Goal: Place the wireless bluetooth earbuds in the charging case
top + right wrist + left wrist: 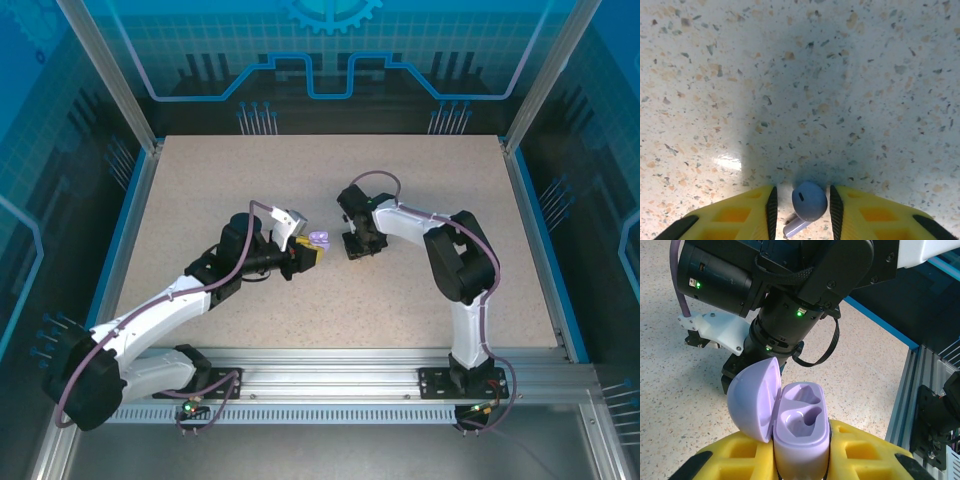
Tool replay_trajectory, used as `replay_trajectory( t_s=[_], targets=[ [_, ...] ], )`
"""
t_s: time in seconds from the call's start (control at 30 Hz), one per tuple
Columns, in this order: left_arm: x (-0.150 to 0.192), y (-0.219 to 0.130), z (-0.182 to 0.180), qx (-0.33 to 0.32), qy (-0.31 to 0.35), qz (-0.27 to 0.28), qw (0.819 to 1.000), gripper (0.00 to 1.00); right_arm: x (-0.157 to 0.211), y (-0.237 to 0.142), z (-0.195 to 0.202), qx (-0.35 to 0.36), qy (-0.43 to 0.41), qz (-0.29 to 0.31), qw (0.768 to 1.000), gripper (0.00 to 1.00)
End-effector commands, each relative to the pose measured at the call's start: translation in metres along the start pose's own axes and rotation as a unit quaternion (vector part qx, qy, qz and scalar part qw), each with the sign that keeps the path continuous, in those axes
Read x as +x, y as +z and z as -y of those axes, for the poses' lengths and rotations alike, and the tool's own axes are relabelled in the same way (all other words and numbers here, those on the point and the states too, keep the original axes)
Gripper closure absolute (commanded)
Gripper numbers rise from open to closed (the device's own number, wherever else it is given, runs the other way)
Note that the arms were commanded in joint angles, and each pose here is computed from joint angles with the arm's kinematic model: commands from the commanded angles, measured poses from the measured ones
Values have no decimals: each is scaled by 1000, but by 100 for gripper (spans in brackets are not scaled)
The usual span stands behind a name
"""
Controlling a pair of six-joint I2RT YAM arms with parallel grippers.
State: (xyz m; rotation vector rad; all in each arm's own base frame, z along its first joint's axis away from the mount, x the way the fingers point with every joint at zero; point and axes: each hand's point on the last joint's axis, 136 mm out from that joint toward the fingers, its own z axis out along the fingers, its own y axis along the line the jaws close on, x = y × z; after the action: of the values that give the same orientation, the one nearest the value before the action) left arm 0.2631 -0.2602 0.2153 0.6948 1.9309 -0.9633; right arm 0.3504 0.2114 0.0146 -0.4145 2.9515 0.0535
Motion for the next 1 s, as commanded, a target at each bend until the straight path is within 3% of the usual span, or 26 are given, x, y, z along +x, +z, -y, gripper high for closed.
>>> replay_trajectory(
  t_s=[0.0,0.2,0.43,0.97],
  targets=[
    [-4,-4,3,-2,4,7,1000,87,2,12,8,18,11,-15,1000,67],
    [-4,-4,3,-2,4,7,1000,87,7,20,10,24,11,-24,999,70],
    [-4,-4,3,-1,4,7,1000,87,8,20,12,30,16,-21,999,81],
    [6,11,-10,-14,-28,-4,1000,87,-9,-68,18,-16,36,135,990,86]
  ],
)
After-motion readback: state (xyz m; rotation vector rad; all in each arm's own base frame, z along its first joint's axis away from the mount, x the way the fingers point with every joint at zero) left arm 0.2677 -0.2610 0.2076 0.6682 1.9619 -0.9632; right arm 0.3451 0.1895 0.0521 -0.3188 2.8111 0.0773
